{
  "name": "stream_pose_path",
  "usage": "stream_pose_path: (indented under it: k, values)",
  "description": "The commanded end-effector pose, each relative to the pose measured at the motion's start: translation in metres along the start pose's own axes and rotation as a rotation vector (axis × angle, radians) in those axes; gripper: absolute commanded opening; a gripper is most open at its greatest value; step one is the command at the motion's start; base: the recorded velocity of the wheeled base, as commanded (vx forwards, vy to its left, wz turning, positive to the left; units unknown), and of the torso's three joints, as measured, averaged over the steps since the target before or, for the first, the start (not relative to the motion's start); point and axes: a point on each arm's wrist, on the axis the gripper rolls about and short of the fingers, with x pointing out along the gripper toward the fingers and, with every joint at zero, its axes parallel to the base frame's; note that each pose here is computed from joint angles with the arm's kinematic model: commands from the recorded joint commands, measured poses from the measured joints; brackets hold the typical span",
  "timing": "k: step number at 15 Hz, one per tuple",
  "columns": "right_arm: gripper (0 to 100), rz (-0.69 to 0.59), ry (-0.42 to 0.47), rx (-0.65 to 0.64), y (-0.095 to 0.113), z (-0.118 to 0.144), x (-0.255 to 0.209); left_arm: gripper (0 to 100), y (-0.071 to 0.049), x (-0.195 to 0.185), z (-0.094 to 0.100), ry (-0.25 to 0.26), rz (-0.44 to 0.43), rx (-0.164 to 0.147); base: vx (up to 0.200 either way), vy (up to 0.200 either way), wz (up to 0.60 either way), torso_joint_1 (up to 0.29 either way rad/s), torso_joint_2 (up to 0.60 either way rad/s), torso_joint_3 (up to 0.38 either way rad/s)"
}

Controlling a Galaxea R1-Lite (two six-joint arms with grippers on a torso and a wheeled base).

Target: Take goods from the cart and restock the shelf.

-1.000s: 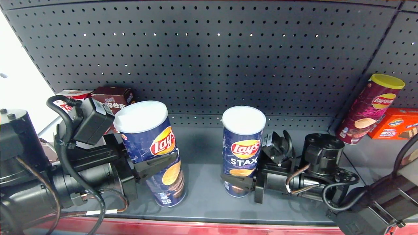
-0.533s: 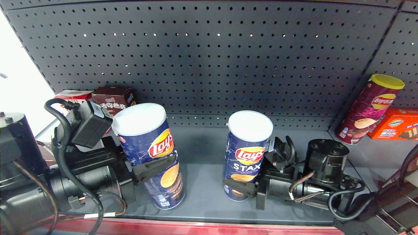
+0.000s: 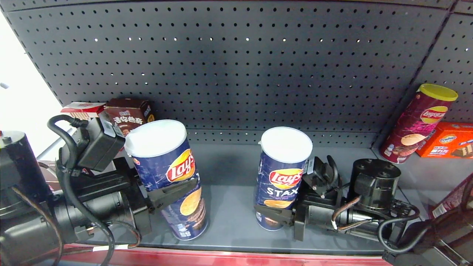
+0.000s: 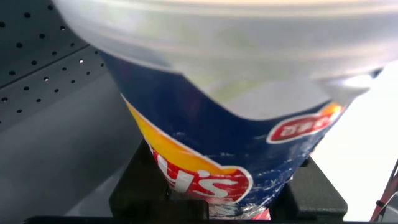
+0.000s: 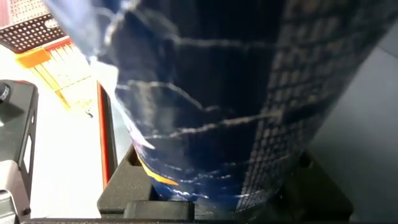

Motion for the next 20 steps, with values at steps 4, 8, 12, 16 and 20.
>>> stream_pose_path:
  k: [4,8,12,16,20]
  values:
    - [100,-0.002,0.017,-0.014,0.002,-0.004,-0.004,0,0.0,0.0,0.0,0.001,0.0,0.0,0.0,0.0,0.0,0.0,0.0,0.0]
    - [100,-0.015,-0.001,-0.029,0.001,0.002,-0.009,0,0.0,0.0,-0.001,0.003,0.0,-0.001,0.0,0.0,0.0,0.0,0.0,0.0]
    - [100,-0.089,-0.06,-0.066,0.0,0.025,-0.039,0,0.0,0.0,0.0,0.0,0.0,0.002,0.0,0.0,0.0,0.0,0.0,0.0]
    - [100,-0.124,-0.112,-0.099,0.024,0.044,-0.08,0,-0.001,0.0,-0.001,0.001,-0.002,0.002,0.0,0.0,0.0,0.0,0.0,0.0]
    - [100,-0.162,-0.176,-0.138,0.045,0.057,-0.117,0,-0.001,0.0,-0.001,0.004,-0.003,0.0,0.0,0.0,0.0,0.0,0.0,0.0]
